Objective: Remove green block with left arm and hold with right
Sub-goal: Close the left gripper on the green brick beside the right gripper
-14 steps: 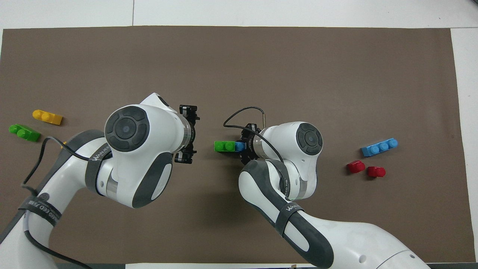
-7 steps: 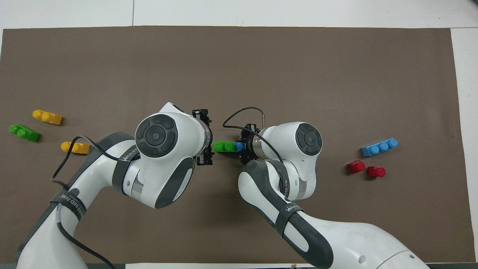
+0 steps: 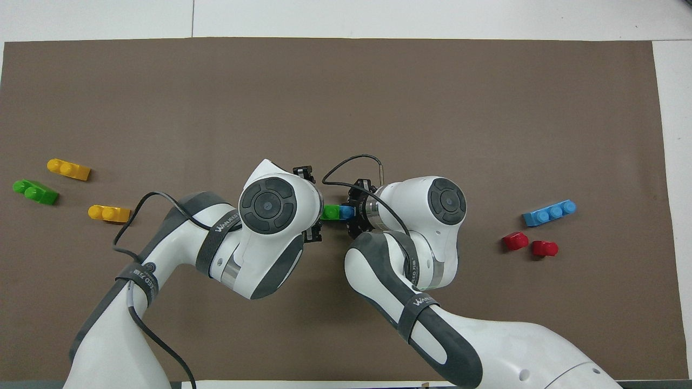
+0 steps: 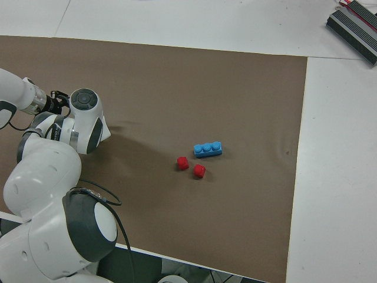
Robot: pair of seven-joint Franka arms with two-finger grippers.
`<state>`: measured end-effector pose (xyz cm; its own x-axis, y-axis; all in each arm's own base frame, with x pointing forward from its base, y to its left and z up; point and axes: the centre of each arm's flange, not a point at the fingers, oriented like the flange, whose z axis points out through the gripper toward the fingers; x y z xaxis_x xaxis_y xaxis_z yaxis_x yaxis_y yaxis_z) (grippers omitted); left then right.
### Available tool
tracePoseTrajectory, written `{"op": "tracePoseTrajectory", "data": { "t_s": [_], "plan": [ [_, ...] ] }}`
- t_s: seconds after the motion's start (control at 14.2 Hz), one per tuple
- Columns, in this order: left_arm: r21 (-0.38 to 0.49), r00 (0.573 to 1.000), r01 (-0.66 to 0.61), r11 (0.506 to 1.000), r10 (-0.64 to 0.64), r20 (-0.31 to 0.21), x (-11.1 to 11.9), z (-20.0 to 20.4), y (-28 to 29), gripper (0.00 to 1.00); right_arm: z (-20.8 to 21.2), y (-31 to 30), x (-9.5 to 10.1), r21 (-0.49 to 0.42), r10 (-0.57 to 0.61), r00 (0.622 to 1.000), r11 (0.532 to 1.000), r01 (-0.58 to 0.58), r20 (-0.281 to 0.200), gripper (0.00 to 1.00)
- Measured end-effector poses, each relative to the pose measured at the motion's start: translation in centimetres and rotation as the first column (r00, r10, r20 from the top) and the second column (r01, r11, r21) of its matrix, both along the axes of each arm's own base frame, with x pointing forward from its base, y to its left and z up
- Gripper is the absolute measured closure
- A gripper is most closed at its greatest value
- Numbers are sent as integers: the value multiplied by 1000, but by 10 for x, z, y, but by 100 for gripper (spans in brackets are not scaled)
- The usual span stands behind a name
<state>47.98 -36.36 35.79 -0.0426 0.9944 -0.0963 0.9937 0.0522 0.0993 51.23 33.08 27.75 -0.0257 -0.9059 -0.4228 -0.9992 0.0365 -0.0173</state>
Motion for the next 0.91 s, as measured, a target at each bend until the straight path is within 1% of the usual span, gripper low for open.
{"op": "tracePoseTrajectory", "data": {
  "t_s": [0.21,0.28,0.35,0.42,0.49,0.56,0.7,0.91],
  "plan": [
    [1,1000,1,1000,-1,0,0,-1,-1,1,0,0,0,0,0,1000,1000,0,0,66],
    [2,1000,1,1000,-1,0,0,-1,-1,4,0,0,0,0,0,1000,1000,0,0,66],
    [4,1000,3,1000,-3,1,0,-1,0,18,0,0,0,0,0,1000,1000,0,0,66],
    [10,1000,7,1000,-7,1,-1,-2,0,28,0,0,0,0,0,1000,1000,0,0,66],
    [17,1000,11,1000,-11,1,-2,-5,1,30,0,0,0,0,0,1000,1000,0,0,66],
    [22,1000,14,1000,-14,-1,-3,-6,1,35,0,0,0,0,-1,1000,1000,1,2,66],
    [23,1000,22,999,-22,-3,-6,-7,-2,63,1,-4,5,0,-15,1000,1000,15,19,66],
    [26,1000,26,999,-26,0,-6,-7,-2,65,1,-4,5,0,-14,1000,1000,14,20,66]
  ]
}}
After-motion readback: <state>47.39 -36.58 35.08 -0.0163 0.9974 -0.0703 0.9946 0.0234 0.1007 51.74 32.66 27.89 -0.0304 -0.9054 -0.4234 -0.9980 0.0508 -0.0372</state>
